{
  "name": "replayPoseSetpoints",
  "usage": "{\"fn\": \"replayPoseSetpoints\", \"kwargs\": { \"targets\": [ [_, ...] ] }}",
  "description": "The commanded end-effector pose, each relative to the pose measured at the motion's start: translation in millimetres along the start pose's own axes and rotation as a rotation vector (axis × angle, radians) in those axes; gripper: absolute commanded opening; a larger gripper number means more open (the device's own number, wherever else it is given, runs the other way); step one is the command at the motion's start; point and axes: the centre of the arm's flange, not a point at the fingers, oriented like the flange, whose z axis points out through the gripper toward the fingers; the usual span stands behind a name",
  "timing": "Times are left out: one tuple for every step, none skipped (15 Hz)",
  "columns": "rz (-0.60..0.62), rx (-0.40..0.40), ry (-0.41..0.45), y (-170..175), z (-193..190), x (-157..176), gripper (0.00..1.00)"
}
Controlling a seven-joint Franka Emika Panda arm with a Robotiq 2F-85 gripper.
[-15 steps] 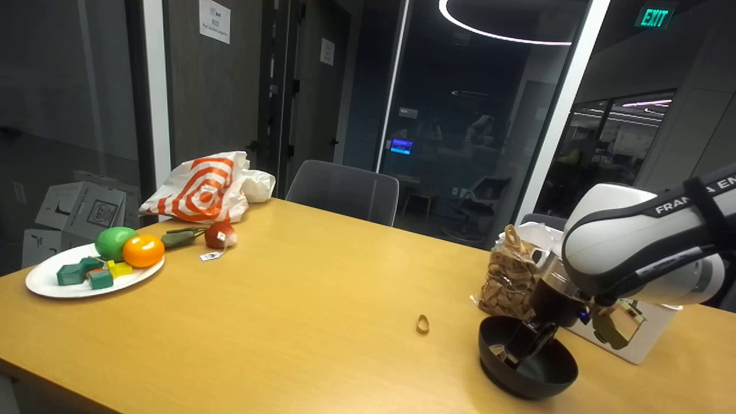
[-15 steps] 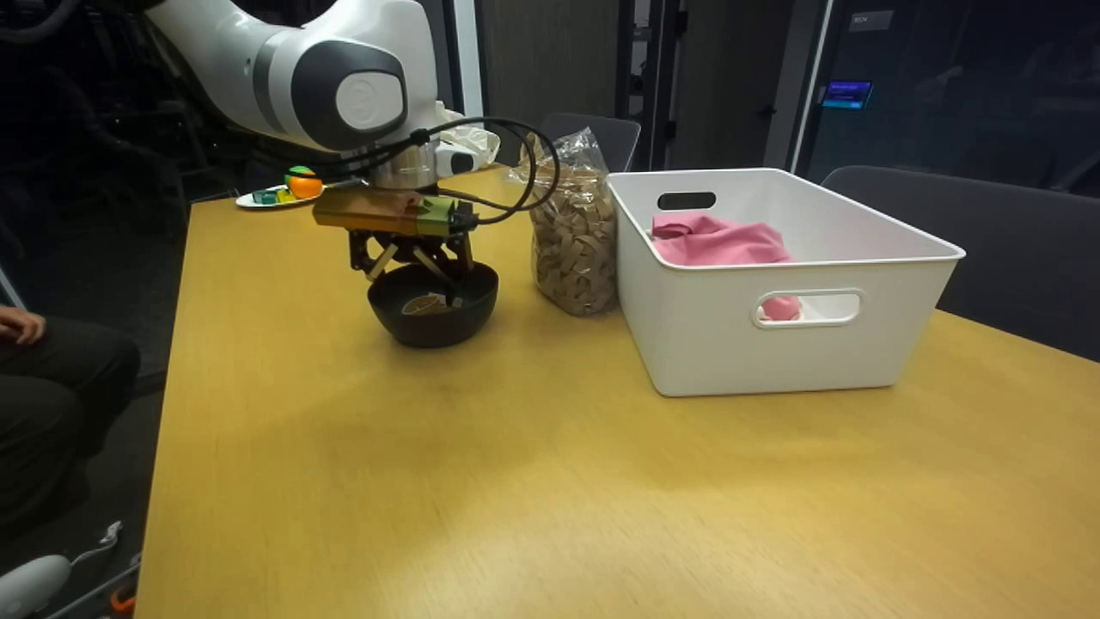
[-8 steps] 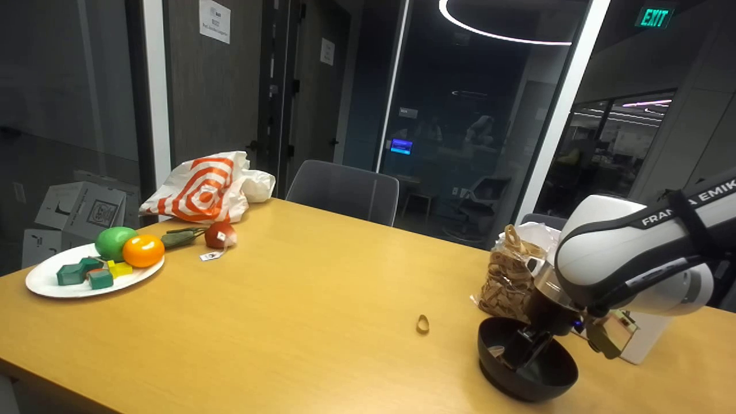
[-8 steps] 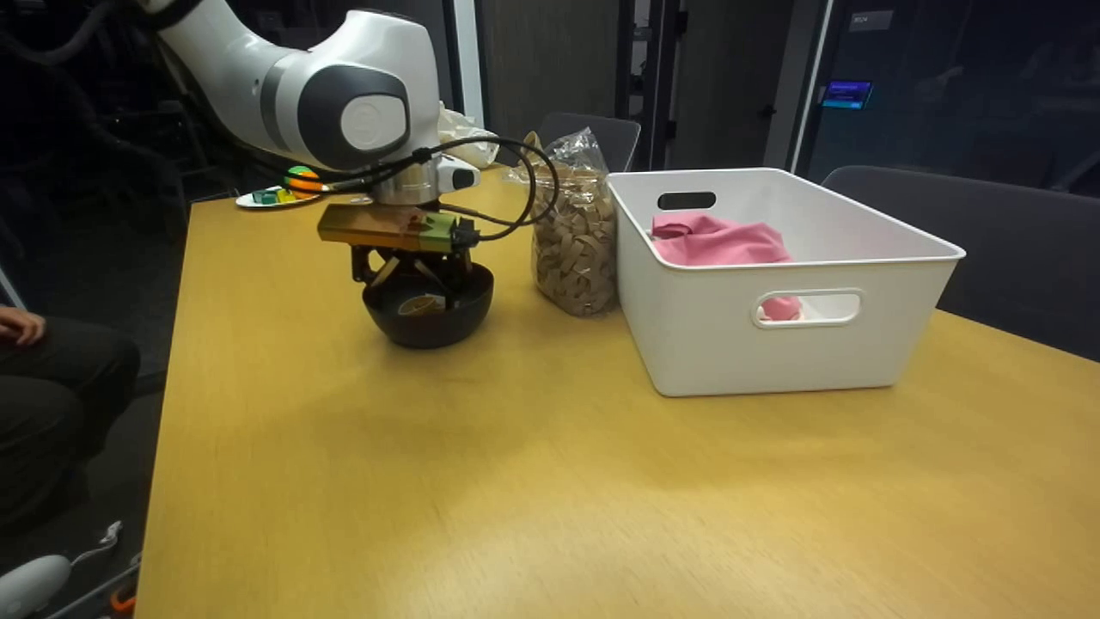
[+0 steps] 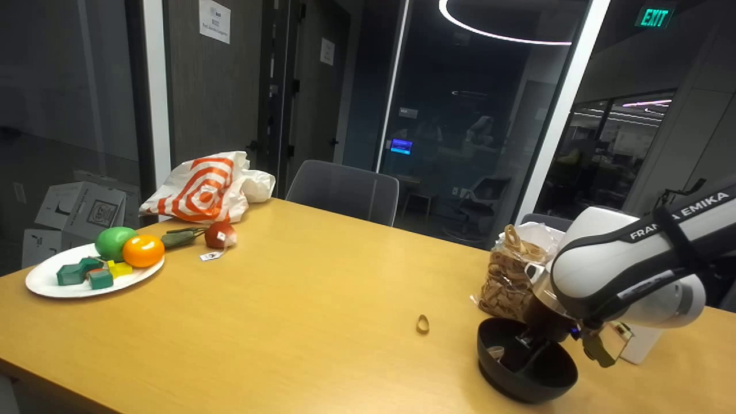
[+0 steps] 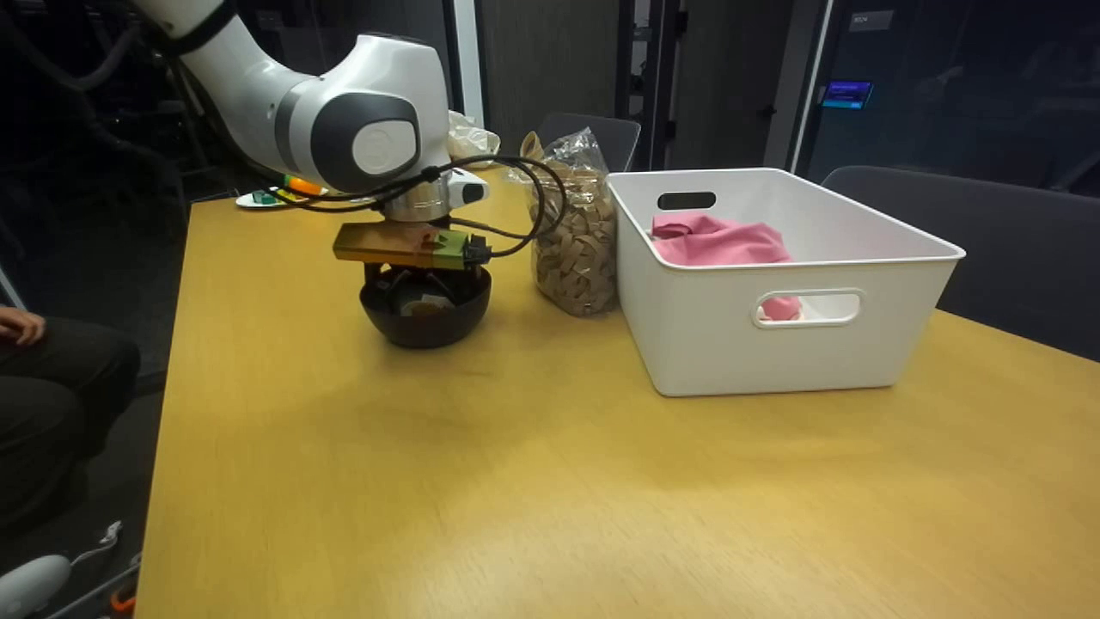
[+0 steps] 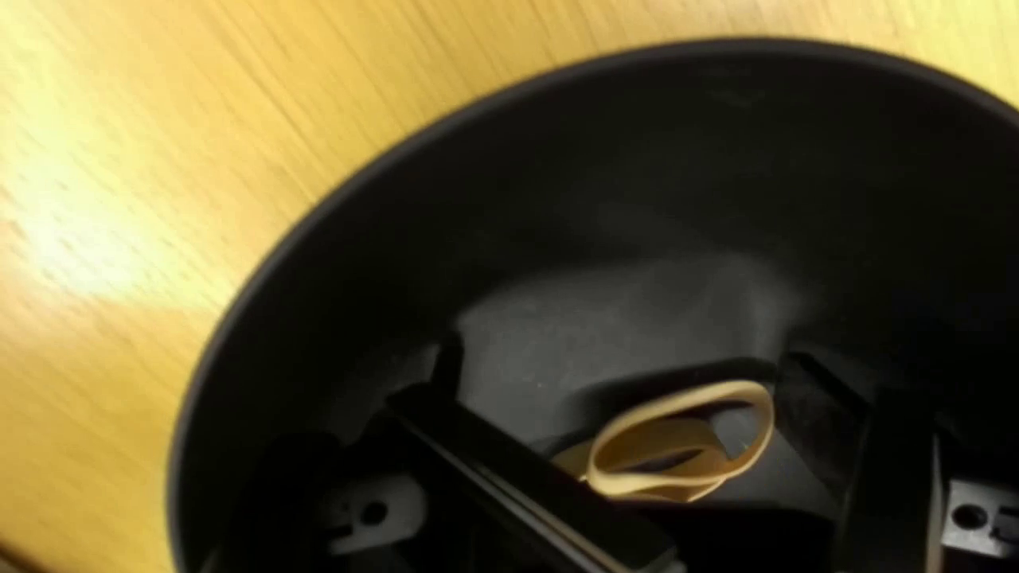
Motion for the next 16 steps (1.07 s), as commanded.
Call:
{"fn": "replayPoseSetpoints", "kwargs": {
  "targets": [
    [-0.007, 0.006, 0.032, 6.1, 1.7, 2.5, 0.68],
    [-0.004, 0.004, 0.035, 7.7, -0.2, 3.2, 0.58],
    [-0.002, 0.003, 0.038, 8.9, -1.6, 3.5, 0.51],
    [-0.001, 0.0, 0.041, 10.2, -2.7, 3.6, 0.45],
    [0.003, 0.0, 0.044, 11.7, -3.9, 3.8, 0.37],
    [0.004, -0.002, 0.047, 12.8, -4.6, 4.2, 0.3],
    [0.006, -0.003, 0.049, 13.8, -5.5, 4.6, 0.23],
    [0.008, -0.004, 0.052, 14.8, -6.5, 4.8, 0.14],
    [0.009, -0.007, 0.054, 15.9, -7.3, 5.2, 0.1],
    [0.009, -0.006, 0.058, 16.5, -8.1, 5.3, 0.08],
    [0.01, -0.009, 0.059, 16.8, -7.9, 5.2, 0.07],
    [0.01, -0.007, 0.058, 16.7, -7.8, 5.1, 0.04],
    [0.011, -0.009, 0.06, 16.8, -8.1, 5.5, 0.09],
    [0.012, -0.01, 0.062, 16.8, -8.5, 5.6, 0.09],
    [0.012, -0.011, 0.062, 16.7, -9.3, 5.7, 0.11],
    [0.011, -0.018, 0.059, 16.9, -10.8, 5.5, 0.1]
  ]
}}
